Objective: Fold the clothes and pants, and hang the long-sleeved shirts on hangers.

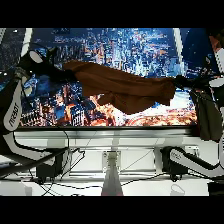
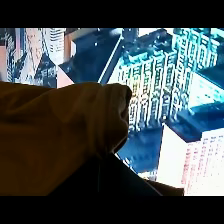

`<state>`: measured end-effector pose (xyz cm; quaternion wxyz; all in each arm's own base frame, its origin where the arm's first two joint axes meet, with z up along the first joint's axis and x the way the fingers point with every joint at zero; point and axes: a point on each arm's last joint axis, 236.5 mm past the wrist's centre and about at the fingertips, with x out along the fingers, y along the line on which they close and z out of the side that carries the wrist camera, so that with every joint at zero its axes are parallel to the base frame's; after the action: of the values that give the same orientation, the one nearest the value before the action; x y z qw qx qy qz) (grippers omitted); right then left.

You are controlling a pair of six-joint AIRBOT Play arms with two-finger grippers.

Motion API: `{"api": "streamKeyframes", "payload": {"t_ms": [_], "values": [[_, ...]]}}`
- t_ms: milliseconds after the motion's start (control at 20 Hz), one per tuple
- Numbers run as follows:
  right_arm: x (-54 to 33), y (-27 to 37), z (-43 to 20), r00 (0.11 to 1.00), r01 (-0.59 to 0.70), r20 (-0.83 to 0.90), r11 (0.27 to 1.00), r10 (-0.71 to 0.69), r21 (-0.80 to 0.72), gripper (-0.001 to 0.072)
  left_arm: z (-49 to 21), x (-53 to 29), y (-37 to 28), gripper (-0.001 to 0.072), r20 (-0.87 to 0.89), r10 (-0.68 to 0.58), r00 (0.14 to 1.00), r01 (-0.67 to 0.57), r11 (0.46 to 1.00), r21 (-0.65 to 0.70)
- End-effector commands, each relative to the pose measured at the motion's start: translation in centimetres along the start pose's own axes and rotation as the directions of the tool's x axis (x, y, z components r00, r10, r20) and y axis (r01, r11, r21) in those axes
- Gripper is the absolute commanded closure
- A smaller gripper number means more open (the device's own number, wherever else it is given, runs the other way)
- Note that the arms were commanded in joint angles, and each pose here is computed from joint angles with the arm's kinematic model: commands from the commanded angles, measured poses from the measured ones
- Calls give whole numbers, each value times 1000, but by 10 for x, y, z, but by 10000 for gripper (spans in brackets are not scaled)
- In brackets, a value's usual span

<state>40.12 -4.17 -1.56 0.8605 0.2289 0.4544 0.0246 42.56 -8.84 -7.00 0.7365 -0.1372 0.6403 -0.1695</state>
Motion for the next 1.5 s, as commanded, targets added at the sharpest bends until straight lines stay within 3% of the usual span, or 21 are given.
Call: {"api": "streamKeyframes", "payload": {"t_ms": [0,250,300,400,450,700,900,1050,1200,1450], "values": [[2,-2,0,1000,4,-1,1000,-4,4,696,-38,29,-28,147,-81,-161,984,158,986,-50],[2,-2,-1,1000,2,-3,1000,-2,5,697,-50,72,-51,163,-90,-190,978,188,982,-34],[2,-2,-1,1000,2,-3,1000,-2,5,697,-52,77,-56,260,-100,-191,976,191,982,-15],[2,-1,-1,1000,1,-3,1000,-1,5,697,-48,79,-57,633,-83,-181,980,184,983,28],[2,-1,-1,1000,0,-3,1000,0,6,696,-44,78,-57,690,-68,-181,981,183,983,27],[-29,22,34,997,-25,71,997,30,-67,697,6,9,-60,691,48,-218,975,213,972,102],[-115,80,88,967,-53,232,974,105,-220,697,65,-138,-92,692,368,-233,900,147,958,248],[-214,135,120,890,4,423,926,169,-378,696,75,-264,-125,692,630,-227,743,8,944,330],[-322,186,129,749,109,617,874,242,-474,697,49,-396,-159,691,861,-223,457,-153,934,323],[-460,249,90,512,248,782,810,356,-531,697,-53,-546,-210,691,968,-248,22,-362,901,239]]}}
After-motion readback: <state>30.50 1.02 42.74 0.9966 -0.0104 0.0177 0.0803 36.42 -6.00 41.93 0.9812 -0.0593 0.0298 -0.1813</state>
